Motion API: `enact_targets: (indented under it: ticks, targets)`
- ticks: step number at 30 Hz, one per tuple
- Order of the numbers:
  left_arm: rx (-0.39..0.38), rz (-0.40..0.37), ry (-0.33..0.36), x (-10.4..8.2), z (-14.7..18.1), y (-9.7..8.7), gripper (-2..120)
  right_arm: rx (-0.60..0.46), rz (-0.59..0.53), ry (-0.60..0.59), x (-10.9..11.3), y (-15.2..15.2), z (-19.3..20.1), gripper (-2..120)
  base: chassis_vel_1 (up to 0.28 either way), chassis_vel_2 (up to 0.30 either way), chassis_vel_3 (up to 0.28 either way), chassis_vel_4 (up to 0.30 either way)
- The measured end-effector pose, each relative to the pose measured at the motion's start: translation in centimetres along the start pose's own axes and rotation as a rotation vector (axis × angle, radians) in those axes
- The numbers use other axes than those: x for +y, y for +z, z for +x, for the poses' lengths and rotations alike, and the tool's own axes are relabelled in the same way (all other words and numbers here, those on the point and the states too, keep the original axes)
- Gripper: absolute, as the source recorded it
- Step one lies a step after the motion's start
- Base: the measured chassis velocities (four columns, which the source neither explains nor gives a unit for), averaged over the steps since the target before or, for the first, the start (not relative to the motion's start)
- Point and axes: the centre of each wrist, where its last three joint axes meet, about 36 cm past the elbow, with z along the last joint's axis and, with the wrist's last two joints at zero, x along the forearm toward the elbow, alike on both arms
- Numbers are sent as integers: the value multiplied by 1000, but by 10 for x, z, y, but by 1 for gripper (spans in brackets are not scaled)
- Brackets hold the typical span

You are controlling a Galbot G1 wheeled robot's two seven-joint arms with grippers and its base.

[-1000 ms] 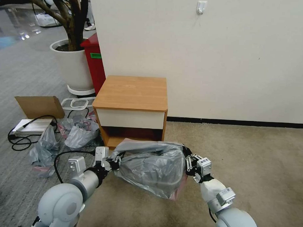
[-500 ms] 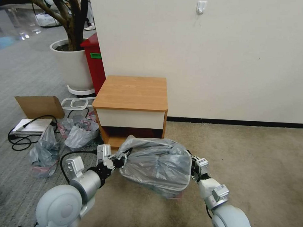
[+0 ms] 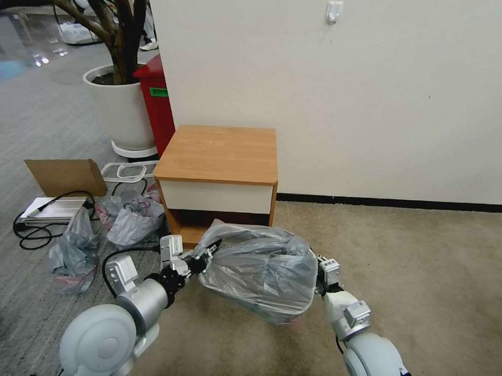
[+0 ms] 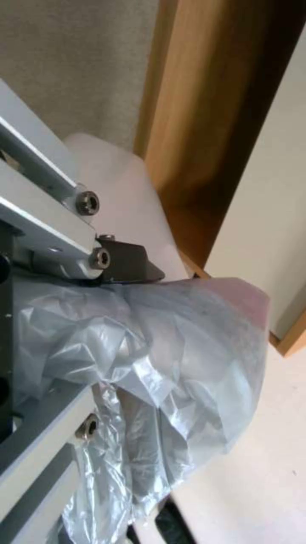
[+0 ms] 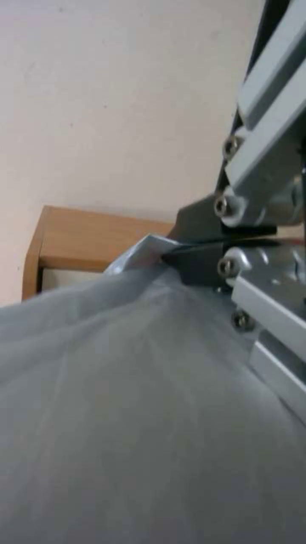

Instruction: Pick up the garbage bag from the table and place it over the trash can.

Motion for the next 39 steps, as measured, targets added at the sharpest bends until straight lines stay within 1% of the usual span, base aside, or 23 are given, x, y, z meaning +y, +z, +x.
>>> enact_targets:
  ticks: [1, 2, 4, 5, 6, 7, 8, 9, 10, 13, 15, 16, 17, 19, 20, 21, 24, 28, 33, 36, 37, 38, 39]
  targets:
    - [1, 1, -3, 1, -1, 0, 9, 1, 2, 4, 0, 0, 0, 9, 0, 0, 0, 0]
    - [3, 3, -14, 4, -2, 0, 9, 0, 3, 11, 0, -1, 0, 18, 0, 0, 0, 0]
    - [3, 4, -20, 5, -3, 0, 9, 0, 4, 11, 0, -3, 1, 21, 0, 0, 0, 0]
    - [3, 5, -33, 8, -4, -2, 9, 9, 2, 10, 0, -6, 3, 27, 0, 0, 0, 0]
    - [0, 5, -41, 10, -5, -3, 9, 17, -3, 6, -1, -9, 5, 31, 0, 0, 0, 0]
    - [0, 5, -41, 10, -5, -3, 9, 17, -3, 6, -1, -9, 5, 31, 0, 0, 0, 0]
    - [-4, 8, -54, 14, -6, -5, 9, 33, -17, 0, -1, -14, 9, 38, 0, 0, 0, 0]
    - [-6, 11, -60, 16, -7, -6, 9, 38, -28, 0, -1, -16, 11, 41, 0, 0, 0, 0]
    - [-6, 11, -60, 16, -7, -6, 9, 38, -28, 0, -1, -16, 11, 41, 0, 0, 0, 0]
    - [-13, 32, -92, 23, -8, -8, 7, 55, -88, 17, -1, -22, 17, 58, 0, 0, 0, 0]
    - [-14, 34, -96, 24, -8, -9, 7, 56, -94, 19, -2, -22, 17, 59, 0, 0, 0, 0]
    - [-16, 40, -103, 25, -9, -9, 5, 60, -107, 22, -3, -22, 19, 63, 0, 0, 0, 0]
    - [-17, 47, -109, 26, -9, -9, 5, 65, -127, 20, -5, -21, 22, 71, 0, 0, 0, 0]
    - [-17, 50, -110, 26, -9, -8, 5, 68, -136, 20, -6, -21, 22, 75, 0, 0, 0, 0]
    - [-18, 55, -111, 25, -9, -7, 5, 76, -159, 26, -6, -23, 23, 82, 0, 0, 0, 0]
    - [-19, 56, -111, 25, -9, -7, 5, 84, -169, 33, -5, -24, 23, 83, 0, 0, 0, 0]
    - [-20, 65, -106, 23, -9, -6, 5, 134, -141, 89, -2, -29, 24, 96, 0, 0, 0, 0]
    - [-19, 70, -106, 23, -9, -5, 5, 173, -89, 146, -3, -28, 27, 100, 0, 0, 0, 0]
    - [-21, 75, -116, 24, -10, -6, 5, 190, -119, 160, -4, -29, 34, 100, 0, 0, 0, 0]
    - [-26, 84, -124, 24, -11, -7, 5, 199, -181, 175, -4, -32, 38, 100, 0, 0, 0, 0]
    - [-28, 85, -126, 24, -12, -7, 5, 205, -248, 180, -4, -36, 39, 100, 0, 0, 0, 0]
    - [-28, 85, -126, 24, -12, -7, 5, 205, -248, 180, -4, -36, 39, 100, 0, 0, 0, 0]
    - [-29, 86, -126, 24, -12, -7, 5, 202, -294, 180, -3, -40, 40, 100, 0, 0, 0, 0]
